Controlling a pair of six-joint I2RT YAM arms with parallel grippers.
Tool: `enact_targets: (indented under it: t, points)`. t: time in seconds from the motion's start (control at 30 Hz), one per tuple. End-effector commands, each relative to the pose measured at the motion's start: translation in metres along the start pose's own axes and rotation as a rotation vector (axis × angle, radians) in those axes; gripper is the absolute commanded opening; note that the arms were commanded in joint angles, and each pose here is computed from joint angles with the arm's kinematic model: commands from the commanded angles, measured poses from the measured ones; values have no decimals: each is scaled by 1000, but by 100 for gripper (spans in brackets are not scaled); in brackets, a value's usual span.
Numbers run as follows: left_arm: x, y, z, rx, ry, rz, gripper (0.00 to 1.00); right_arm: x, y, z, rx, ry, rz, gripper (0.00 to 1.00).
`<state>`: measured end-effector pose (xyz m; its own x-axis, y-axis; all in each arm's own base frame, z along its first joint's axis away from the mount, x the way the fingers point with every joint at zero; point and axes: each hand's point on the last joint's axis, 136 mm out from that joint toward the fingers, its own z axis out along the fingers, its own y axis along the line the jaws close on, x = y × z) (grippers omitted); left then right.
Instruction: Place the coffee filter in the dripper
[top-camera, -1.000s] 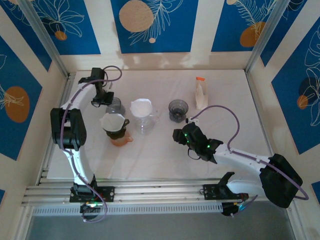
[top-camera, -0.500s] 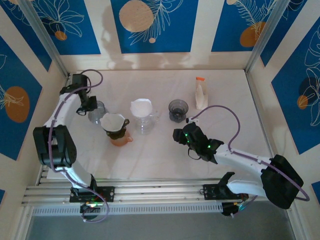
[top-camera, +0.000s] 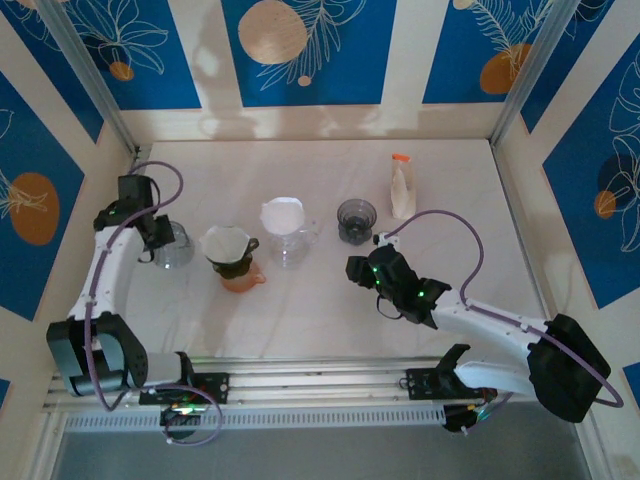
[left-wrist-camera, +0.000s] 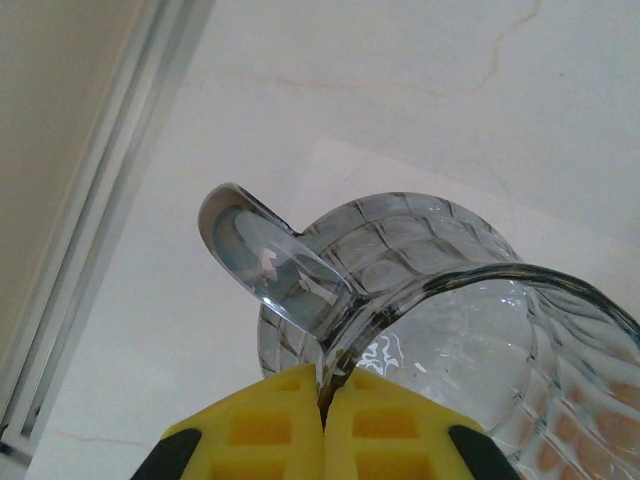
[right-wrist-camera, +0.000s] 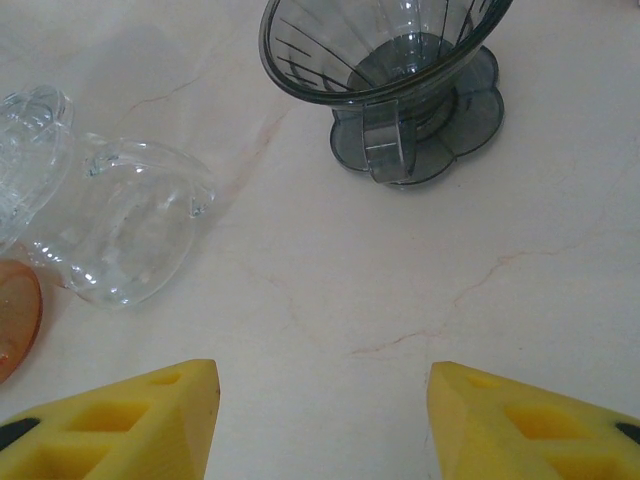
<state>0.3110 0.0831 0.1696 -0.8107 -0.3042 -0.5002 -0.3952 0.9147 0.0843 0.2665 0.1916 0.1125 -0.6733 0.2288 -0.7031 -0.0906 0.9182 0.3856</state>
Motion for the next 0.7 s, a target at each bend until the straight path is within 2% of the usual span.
enact_targets:
  t: [0.0,0.23,0.4,0.57,0.67]
  points:
    - [-21,4,-25,38,-94,-81,3,0,-2,-4,-13,-10,5,58]
    - [-65,-24,-92,262,-241,-131,2,-1,-5,-8,-14,-21,16,58]
    - [-83,-52,-146,413,-344,-113,3,-3,-5,-9,-9,-25,11,58]
    - [-75,-99,-195,572,-372,-15,3,-6,-5,-12,-2,-32,9,58]
    - [-50,-137,-218,634,-348,119,3,-7,-9,-14,11,-36,8,58]
